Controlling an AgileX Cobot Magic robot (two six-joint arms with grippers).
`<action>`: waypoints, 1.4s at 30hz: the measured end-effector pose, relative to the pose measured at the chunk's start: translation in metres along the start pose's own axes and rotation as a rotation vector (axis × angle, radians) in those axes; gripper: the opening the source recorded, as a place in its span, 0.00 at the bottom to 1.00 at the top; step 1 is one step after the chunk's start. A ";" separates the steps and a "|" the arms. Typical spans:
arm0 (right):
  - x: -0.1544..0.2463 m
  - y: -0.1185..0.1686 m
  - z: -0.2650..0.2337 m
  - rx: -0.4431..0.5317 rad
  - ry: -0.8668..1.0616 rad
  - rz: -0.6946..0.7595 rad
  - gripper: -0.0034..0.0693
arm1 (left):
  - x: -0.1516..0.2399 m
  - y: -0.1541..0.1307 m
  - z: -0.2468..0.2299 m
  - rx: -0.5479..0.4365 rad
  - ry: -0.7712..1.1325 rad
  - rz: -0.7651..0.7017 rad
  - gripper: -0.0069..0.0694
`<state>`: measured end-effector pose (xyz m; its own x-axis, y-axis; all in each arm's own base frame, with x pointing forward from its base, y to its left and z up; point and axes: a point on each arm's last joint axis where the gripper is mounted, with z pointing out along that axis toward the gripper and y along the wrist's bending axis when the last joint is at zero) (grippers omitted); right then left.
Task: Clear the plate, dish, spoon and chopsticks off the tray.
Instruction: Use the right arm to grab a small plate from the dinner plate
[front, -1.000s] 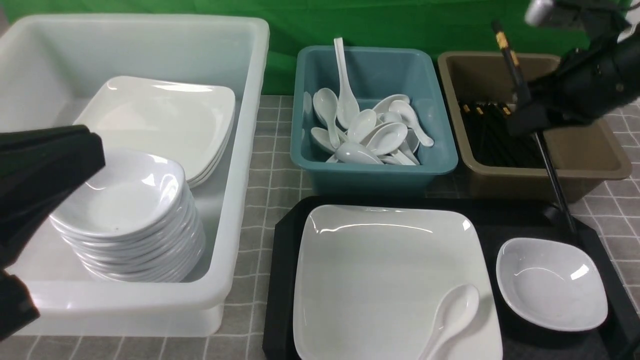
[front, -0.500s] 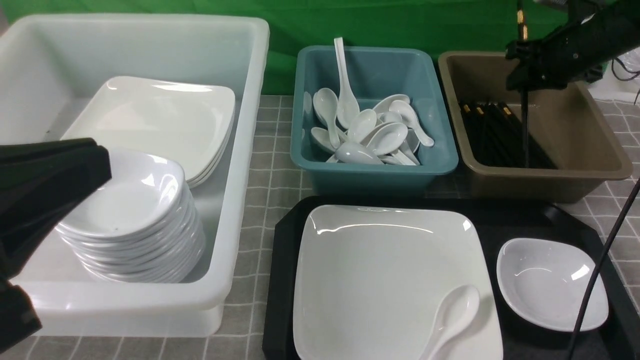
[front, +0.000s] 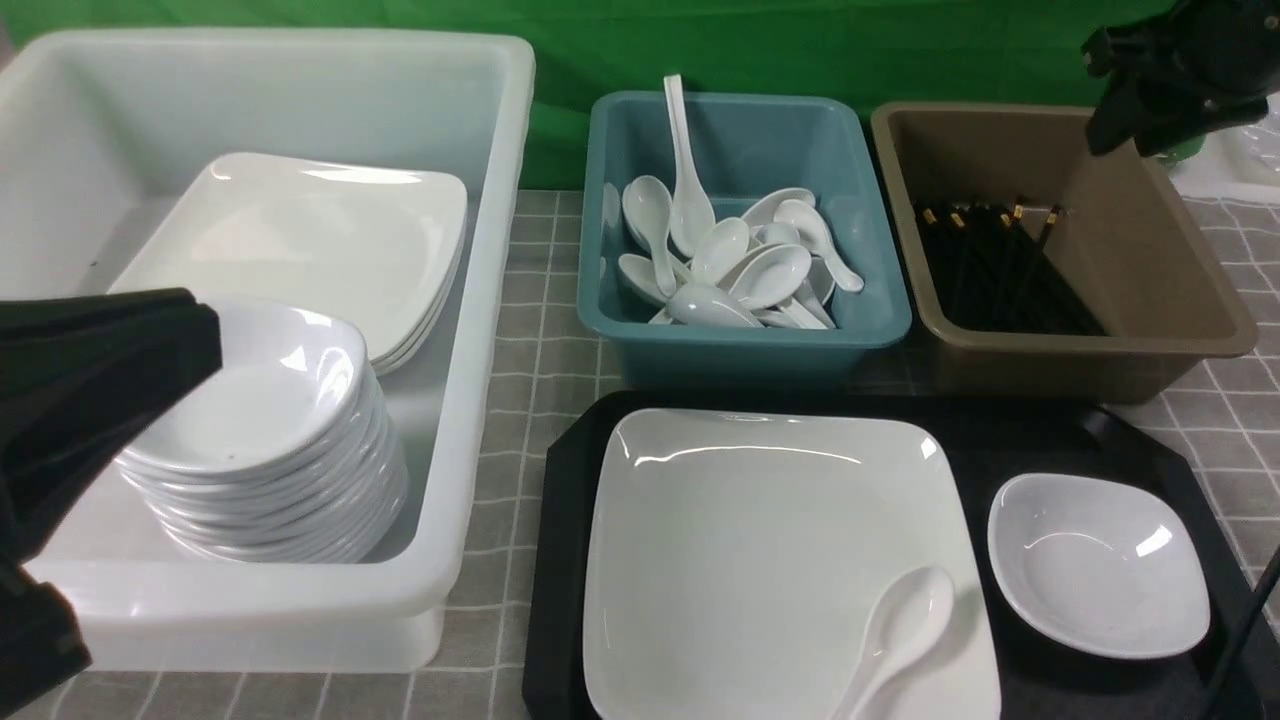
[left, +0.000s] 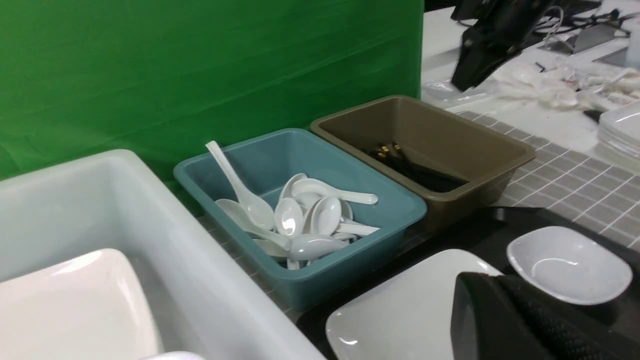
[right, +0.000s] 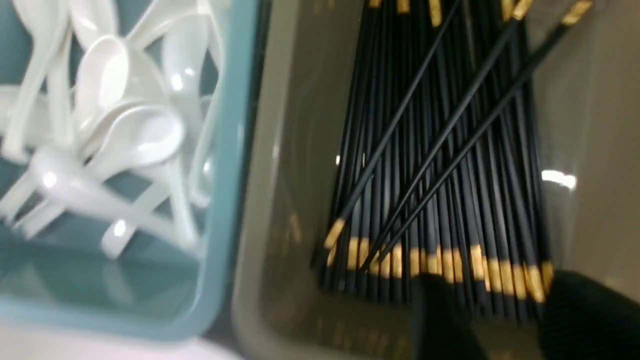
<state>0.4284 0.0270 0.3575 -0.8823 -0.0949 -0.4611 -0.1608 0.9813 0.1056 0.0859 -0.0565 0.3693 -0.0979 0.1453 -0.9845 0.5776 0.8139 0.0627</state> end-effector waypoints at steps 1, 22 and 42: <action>0.013 0.012 -0.006 0.018 0.033 -0.040 0.42 | 0.000 0.001 0.000 -0.006 0.003 0.014 0.12; 0.250 0.060 0.083 0.120 0.327 -0.693 0.70 | 0.001 0.002 0.000 -0.017 0.013 0.042 0.12; 0.230 0.087 0.074 0.163 0.293 -0.803 0.15 | 0.002 0.001 0.000 -0.012 0.026 0.044 0.12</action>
<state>0.2445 0.1034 0.1958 -0.6112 -0.7859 -0.0942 -0.7378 0.6087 -0.2917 0.0867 -0.0554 0.3670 -0.0938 0.1962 -0.9761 0.5719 0.8131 0.1085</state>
